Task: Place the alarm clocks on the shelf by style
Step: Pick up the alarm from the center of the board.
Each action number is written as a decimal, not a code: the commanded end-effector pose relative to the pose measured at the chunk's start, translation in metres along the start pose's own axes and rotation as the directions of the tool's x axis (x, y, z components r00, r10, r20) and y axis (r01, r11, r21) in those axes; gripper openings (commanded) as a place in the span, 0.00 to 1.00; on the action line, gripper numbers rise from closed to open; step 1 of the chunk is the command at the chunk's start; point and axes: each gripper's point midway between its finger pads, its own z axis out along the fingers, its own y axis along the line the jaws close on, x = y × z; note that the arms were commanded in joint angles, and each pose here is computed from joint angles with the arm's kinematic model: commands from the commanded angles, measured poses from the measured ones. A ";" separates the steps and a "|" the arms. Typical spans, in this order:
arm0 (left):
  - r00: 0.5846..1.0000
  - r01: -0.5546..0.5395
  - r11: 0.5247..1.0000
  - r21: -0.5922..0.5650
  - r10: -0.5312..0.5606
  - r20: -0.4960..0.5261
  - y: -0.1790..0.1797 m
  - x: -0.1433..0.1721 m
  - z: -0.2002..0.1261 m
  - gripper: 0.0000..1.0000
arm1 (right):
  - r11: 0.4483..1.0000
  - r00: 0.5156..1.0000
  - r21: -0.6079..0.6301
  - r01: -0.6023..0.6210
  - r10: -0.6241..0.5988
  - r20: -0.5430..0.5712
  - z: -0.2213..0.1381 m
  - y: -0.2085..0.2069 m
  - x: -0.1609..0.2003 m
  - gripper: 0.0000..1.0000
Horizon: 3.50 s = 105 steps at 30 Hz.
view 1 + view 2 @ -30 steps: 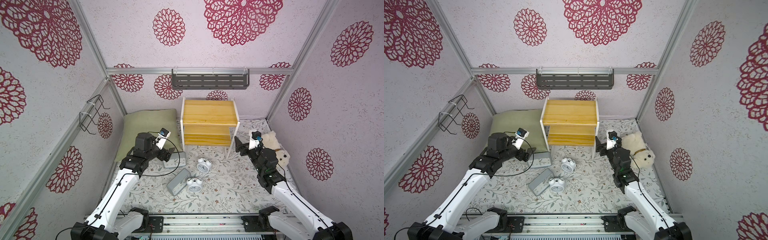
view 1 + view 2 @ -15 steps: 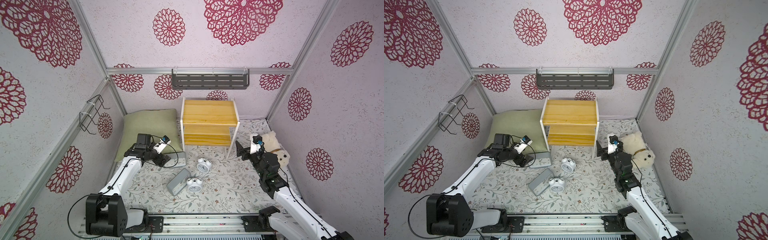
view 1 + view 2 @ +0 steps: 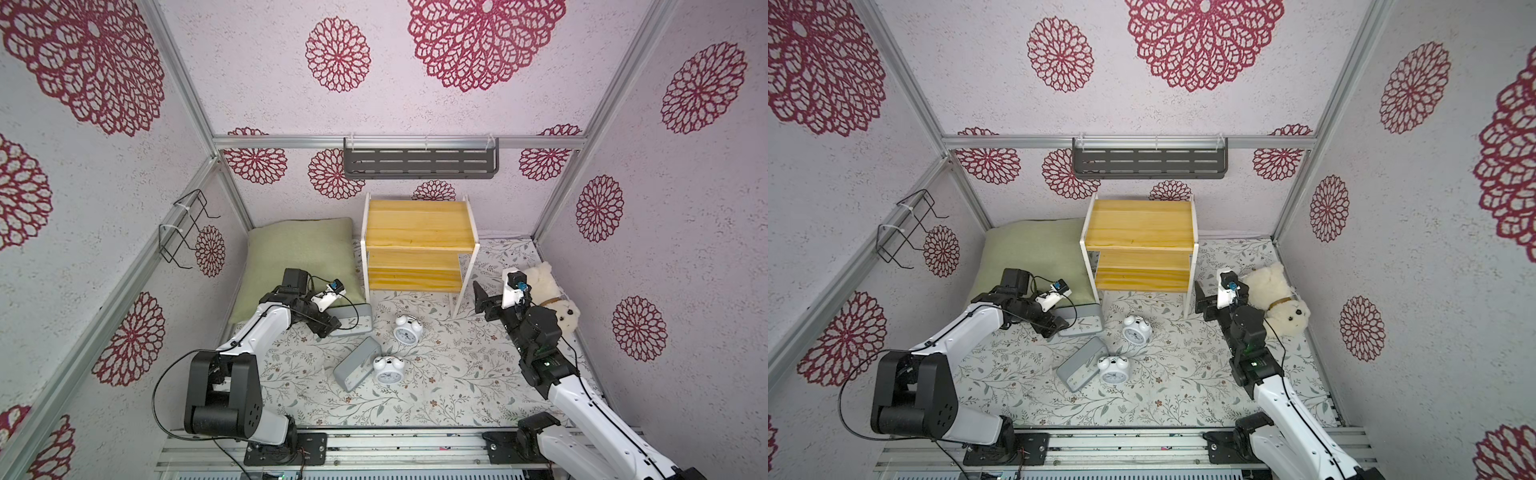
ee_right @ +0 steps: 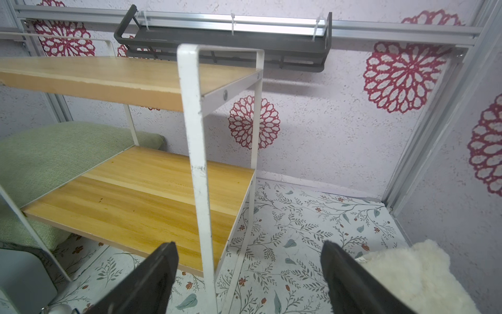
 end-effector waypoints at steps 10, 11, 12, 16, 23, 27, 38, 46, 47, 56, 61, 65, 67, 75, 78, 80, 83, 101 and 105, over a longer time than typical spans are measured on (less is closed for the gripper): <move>0.998 -0.063 0.998 0.000 0.063 0.005 0.003 -0.001 0.007 0.75 | 0.999 0.999 0.033 0.012 -0.013 0.030 -0.003 -0.006 -0.007 0.91; 0.998 -0.064 0.998 0.009 0.064 0.000 0.001 0.000 0.008 0.73 | 0.999 1.000 0.036 0.012 -0.013 0.029 -0.003 -0.007 -0.007 0.91; 0.998 -0.062 0.998 0.014 0.062 -0.001 0.000 0.001 0.008 0.71 | 0.999 1.000 0.039 0.014 -0.015 0.025 -0.002 -0.008 -0.006 0.91; 0.993 -0.114 0.989 0.089 0.114 0.015 -0.016 0.000 0.007 0.54 | 0.998 1.000 0.059 0.014 -0.015 0.018 -0.002 -0.011 -0.003 0.91; 0.992 -0.121 0.988 0.099 0.122 -0.009 -0.021 0.004 0.008 0.42 | 0.997 1.000 0.081 0.017 -0.018 0.010 -0.002 -0.014 0.000 0.92; 0.991 -0.131 0.987 0.097 0.132 -0.010 -0.026 0.001 0.001 0.32 | 0.995 1.000 0.093 0.025 -0.025 0.003 -0.002 -0.016 0.002 0.92; 0.985 -0.152 0.984 0.094 0.159 -0.071 -0.048 -0.003 -0.041 0.14 | 0.993 1.000 0.112 0.030 -0.031 0.002 -0.003 -0.020 0.002 0.92; 0.980 -0.180 0.983 -0.036 0.177 -0.088 -0.036 -0.012 -0.076 0.09 | 0.996 0.999 0.087 0.027 -0.029 0.017 -0.004 -0.016 -0.002 0.92; 0.980 -0.187 0.981 -0.048 0.182 -0.081 -0.036 -0.014 -0.081 0.09 | 0.996 0.999 0.079 0.027 -0.028 0.018 -0.004 -0.014 -0.002 0.92; 0.977 -0.214 0.969 -0.128 0.212 -0.023 -0.043 -0.040 -0.141 0.07 | 0.996 0.996 -0.073 0.057 -0.052 0.072 -0.007 0.012 -0.016 0.91; 0.970 -0.239 0.967 -0.085 0.243 0.033 -0.064 -0.054 -0.167 0.08 | 0.956 0.990 -0.280 0.092 -0.058 0.129 -0.016 0.048 -0.028 0.91; 0.946 -0.286 0.955 -0.073 0.293 0.135 -0.078 -0.074 -0.182 0.10 | 0.879 0.989 -0.464 0.109 -0.049 0.141 -0.027 0.080 -0.033 0.91; 0.930 -0.306 0.950 -0.052 0.311 0.199 -0.087 -0.087 -0.187 0.12 | 0.831 0.988 -0.544 0.118 -0.046 0.144 -0.033 0.094 -0.034 0.91; 0.852 -0.446 0.893 0.067 0.400 0.338 -0.120 -0.136 -0.179 0.09 | 0.608 0.985 -0.780 0.151 -0.028 0.169 -0.060 0.137 -0.035 0.93; 0.835 -0.476 0.874 0.097 0.416 0.360 -0.127 -0.149 -0.172 0.08 | 0.544 0.986 -0.825 0.151 -0.025 0.164 -0.065 0.146 -0.034 0.95; 0.827 -0.491 0.864 0.110 0.423 0.370 -0.130 -0.156 -0.166 0.08 | 0.511 0.987 -0.847 0.148 -0.027 0.157 -0.067 0.151 -0.033 0.97; 0.817 -0.509 0.851 0.125 0.432 0.382 -0.134 -0.166 -0.160 0.08 | 0.474 0.989 -0.869 0.142 -0.032 0.145 -0.068 0.157 -0.031 0.99; 0.775 -0.570 0.811 0.133 0.477 0.414 -0.150 -0.195 -0.146 0.07 | 0.456 0.998 -0.888 0.064 -0.036 0.054 -0.052 0.171 -0.018 0.96; 0.772 -0.574 0.808 0.131 0.480 0.417 -0.152 -0.195 -0.147 0.07 | 0.485 0.998 -0.872 0.064 -0.032 0.056 -0.046 0.168 -0.018 0.90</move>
